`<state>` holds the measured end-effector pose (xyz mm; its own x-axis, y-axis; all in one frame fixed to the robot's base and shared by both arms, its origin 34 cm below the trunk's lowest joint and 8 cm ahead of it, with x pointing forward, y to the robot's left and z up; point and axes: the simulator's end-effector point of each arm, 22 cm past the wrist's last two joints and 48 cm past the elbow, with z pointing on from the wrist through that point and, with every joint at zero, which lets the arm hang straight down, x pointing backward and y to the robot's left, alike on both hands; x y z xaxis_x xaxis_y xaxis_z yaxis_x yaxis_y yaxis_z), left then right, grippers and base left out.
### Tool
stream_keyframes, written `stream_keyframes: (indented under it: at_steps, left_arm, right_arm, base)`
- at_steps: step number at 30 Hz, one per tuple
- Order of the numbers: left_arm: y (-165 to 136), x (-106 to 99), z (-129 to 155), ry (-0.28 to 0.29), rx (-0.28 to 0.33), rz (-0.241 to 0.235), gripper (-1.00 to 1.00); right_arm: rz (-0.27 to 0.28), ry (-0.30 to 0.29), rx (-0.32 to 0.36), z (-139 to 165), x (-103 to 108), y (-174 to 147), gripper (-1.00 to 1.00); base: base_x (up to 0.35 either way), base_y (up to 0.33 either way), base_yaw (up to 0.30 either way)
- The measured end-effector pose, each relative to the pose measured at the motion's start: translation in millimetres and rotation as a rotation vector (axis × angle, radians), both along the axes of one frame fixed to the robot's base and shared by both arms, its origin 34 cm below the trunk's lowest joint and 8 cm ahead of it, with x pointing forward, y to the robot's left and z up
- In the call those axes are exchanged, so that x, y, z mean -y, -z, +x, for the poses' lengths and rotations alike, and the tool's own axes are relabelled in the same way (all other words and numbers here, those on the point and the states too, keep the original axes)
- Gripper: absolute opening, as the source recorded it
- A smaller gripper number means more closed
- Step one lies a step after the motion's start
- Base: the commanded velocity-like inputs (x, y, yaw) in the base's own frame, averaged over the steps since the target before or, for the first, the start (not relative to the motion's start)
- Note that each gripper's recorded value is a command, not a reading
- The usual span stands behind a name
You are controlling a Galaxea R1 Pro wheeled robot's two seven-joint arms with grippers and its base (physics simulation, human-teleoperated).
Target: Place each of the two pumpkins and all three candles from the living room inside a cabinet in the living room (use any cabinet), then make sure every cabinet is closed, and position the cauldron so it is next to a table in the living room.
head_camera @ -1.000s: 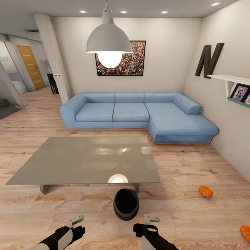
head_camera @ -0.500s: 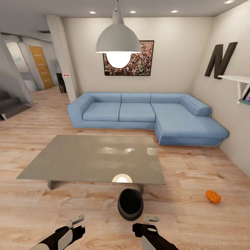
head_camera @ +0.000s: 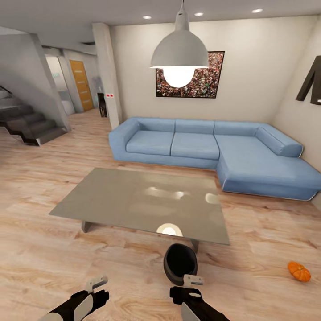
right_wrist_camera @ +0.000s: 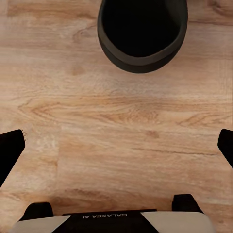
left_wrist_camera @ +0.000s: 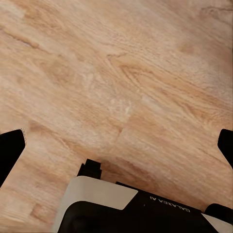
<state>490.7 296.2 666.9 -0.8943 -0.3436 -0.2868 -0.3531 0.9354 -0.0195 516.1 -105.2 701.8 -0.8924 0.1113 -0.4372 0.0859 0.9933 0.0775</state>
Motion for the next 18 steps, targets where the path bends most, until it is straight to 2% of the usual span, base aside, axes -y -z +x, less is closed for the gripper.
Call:
stream_keyframes:
  at_steps: [9,18]
  left_arm:
    - [0.0,-0.4,-0.1,-0.001,0.0,0.001,1.0]
    - [0.0,-0.3,-0.1,-0.002,0.0,0.0,1.0]
  right_arm:
    - [-0.002,0.002,0.0,0.1,1.2,0.2,1.0]
    - [-0.004,0.003,0.001,0.3,1.9,0.1,1.0]
  base:
    - [0.0,0.0,0.278]
    - [0.0,0.0,0.04]
